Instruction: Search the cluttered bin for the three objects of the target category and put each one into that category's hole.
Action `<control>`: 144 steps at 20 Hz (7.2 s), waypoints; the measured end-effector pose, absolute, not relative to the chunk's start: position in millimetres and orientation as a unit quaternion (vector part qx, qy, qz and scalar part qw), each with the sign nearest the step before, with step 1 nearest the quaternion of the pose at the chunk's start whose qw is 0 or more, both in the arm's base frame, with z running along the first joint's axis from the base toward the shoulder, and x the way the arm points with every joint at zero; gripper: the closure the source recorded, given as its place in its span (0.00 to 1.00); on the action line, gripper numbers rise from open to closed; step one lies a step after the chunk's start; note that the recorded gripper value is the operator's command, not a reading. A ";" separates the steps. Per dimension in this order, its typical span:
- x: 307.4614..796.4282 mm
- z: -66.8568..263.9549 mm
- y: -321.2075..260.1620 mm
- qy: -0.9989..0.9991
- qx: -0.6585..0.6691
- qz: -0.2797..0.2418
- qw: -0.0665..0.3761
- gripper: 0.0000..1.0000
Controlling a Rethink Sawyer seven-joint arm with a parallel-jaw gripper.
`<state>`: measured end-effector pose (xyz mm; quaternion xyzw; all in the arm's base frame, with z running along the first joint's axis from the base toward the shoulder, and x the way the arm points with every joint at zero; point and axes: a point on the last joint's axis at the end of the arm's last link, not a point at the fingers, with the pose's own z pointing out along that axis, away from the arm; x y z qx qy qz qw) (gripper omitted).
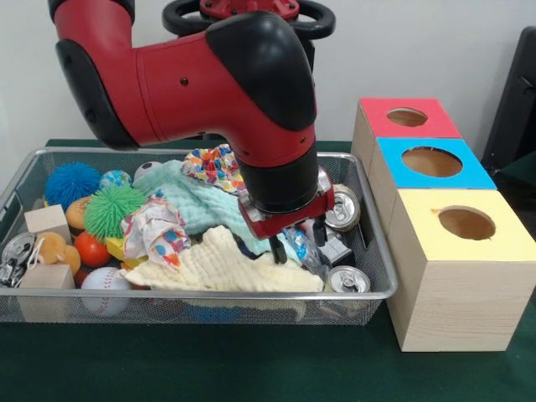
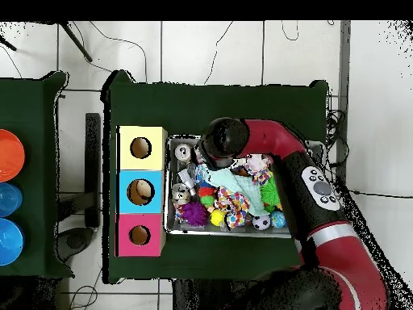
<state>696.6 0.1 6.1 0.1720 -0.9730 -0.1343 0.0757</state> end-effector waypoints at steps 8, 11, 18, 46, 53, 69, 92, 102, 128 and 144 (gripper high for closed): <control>695.4 2.7 -0.2 -0.974 0.170 -0.134 0.061 0.00; 693.9 -0.4 1.7 -0.975 0.170 -0.134 0.048 0.00; 684.6 -7.7 9.6 -0.975 0.173 -0.134 0.030 0.00; 659.0 -10.7 7.9 -0.975 0.180 -0.121 0.046 0.00; 654.3 -17.2 16.4 -0.974 0.185 -0.122 0.053 0.00; 651.4 -30.2 23.8 -0.973 0.184 -0.129 0.045 0.00; 651.4 -33.3 22.4 -0.976 0.186 -0.111 0.032 1.00; 649.5 -30.2 25.7 -0.976 0.195 -0.094 0.036 1.00; 637.5 -6.1 21.4 -0.981 0.153 -0.099 0.059 1.00; 634.1 5.0 51.1 -0.985 0.136 -0.078 0.077 0.00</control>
